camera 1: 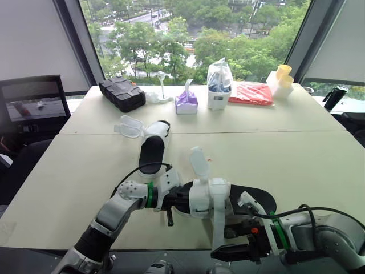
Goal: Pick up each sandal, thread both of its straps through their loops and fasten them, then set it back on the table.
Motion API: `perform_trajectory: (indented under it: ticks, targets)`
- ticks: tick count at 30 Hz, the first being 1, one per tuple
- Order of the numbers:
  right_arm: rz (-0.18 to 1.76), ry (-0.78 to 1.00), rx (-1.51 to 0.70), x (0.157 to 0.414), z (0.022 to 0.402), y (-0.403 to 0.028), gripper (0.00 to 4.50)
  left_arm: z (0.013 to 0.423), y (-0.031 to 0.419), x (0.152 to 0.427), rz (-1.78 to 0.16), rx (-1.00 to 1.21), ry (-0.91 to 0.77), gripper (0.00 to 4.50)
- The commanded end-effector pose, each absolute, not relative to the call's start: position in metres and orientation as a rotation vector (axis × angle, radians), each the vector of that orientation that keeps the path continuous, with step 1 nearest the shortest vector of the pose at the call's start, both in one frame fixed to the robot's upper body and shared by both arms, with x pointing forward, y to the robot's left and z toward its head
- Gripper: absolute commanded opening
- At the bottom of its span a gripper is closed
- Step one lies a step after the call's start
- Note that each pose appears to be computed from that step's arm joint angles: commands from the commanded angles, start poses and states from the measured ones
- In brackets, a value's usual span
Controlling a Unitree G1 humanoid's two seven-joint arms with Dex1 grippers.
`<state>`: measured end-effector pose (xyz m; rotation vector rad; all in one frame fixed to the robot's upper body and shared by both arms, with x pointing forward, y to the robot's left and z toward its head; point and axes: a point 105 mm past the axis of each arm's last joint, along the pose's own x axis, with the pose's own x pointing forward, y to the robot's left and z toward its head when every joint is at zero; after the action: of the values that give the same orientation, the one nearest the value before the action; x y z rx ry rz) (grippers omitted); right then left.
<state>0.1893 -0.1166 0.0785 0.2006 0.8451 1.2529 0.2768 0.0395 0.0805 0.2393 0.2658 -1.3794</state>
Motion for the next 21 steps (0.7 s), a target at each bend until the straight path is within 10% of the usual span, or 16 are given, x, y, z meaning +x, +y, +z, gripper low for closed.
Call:
perform_trajectory:
  ticks: [1, 4, 11, 21]
  targets:
    - [1.258, 0.814, 0.206, 0.195, 0.082, -0.11, 4.41, 0.062, 0.041, 0.268, -1.394, 0.229, 0.356, 0.0]
    - [1.271, 0.82, 0.203, 0.194, 0.081, -0.107, 3.57, 0.063, 0.041, 0.268, -1.391, 0.227, 0.358, 0.0]
    - [1.283, 0.799, 0.186, 0.198, 0.087, -0.107, 0.05, 0.062, 0.041, 0.268, -1.388, 0.222, 0.359, 0.0]
    - [1.353, 0.752, 0.131, 0.224, 0.157, -0.118, 0.05, 0.062, 0.038, 0.271, -1.394, 0.225, 0.352, 0.0]
